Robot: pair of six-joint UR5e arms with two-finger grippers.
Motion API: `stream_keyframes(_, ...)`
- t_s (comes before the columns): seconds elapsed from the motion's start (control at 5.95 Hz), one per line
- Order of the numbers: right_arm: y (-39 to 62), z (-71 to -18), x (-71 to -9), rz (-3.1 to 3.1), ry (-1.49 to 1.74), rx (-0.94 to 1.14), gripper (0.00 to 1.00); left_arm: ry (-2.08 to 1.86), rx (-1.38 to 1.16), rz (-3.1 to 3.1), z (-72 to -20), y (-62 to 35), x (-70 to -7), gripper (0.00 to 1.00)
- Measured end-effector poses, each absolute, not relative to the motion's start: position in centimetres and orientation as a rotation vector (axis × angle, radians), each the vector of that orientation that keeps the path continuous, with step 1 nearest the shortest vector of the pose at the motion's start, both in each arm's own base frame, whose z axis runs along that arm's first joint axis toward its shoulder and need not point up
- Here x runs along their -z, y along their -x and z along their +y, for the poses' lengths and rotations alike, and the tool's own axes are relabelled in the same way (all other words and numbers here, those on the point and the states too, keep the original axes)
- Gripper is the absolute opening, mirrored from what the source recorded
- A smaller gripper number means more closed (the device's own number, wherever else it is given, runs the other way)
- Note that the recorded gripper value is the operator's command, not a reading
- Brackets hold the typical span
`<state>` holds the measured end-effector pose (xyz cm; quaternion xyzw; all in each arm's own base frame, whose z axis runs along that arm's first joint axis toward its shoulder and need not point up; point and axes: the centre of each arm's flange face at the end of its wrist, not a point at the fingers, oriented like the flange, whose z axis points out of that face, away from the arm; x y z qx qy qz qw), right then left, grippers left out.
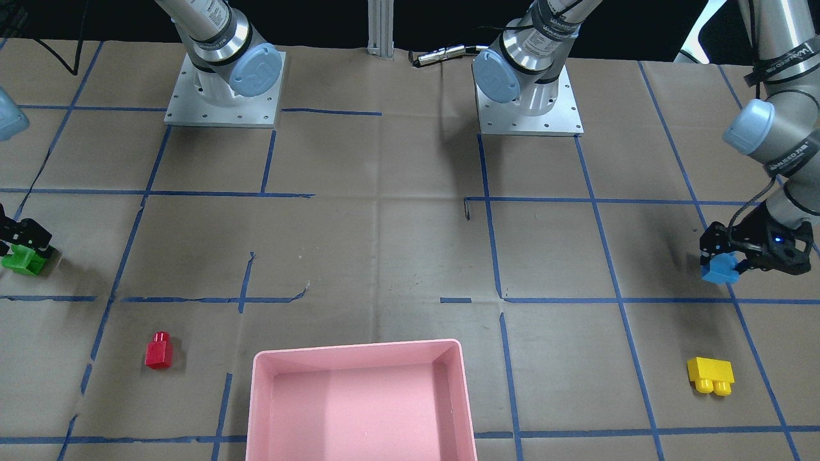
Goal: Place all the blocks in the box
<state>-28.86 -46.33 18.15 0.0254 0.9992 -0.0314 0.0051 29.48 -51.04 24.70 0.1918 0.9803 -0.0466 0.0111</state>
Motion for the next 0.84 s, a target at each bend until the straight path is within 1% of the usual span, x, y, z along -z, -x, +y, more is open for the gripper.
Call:
stream_keyframes(0.17,28.9,-46.3,-18.3,3.131,-0.08,0.098,0.36,-0.538,0.177,3.05,-53.8,-28.6,-29.6,0.27)
stream_keyframes(0.34,29.0,-46.4,-18.6,3.136,-0.08,0.101,0.36,-0.429,0.18,3.078,-56.3,-26.8,-34.2,0.27)
stream_keyframes(0.5,29.0,-46.4,-19.3,3.145,-0.081,0.104,0.31,-0.315,0.158,3.117,-58.2,-24.4,-38.5,0.27)
stream_keyframes(0.67,29.2,-46.3,-21.2,3.178,-0.085,0.115,0.05,-0.207,0.131,3.146,-60.2,-20.9,-42.6,0.27)
stream_keyframes(0.84,28.8,-46.1,-24.8,3.198,-0.087,0.115,0.03,-0.131,0.12,3.159,-62.0,-16.6,-45.5,0.27)
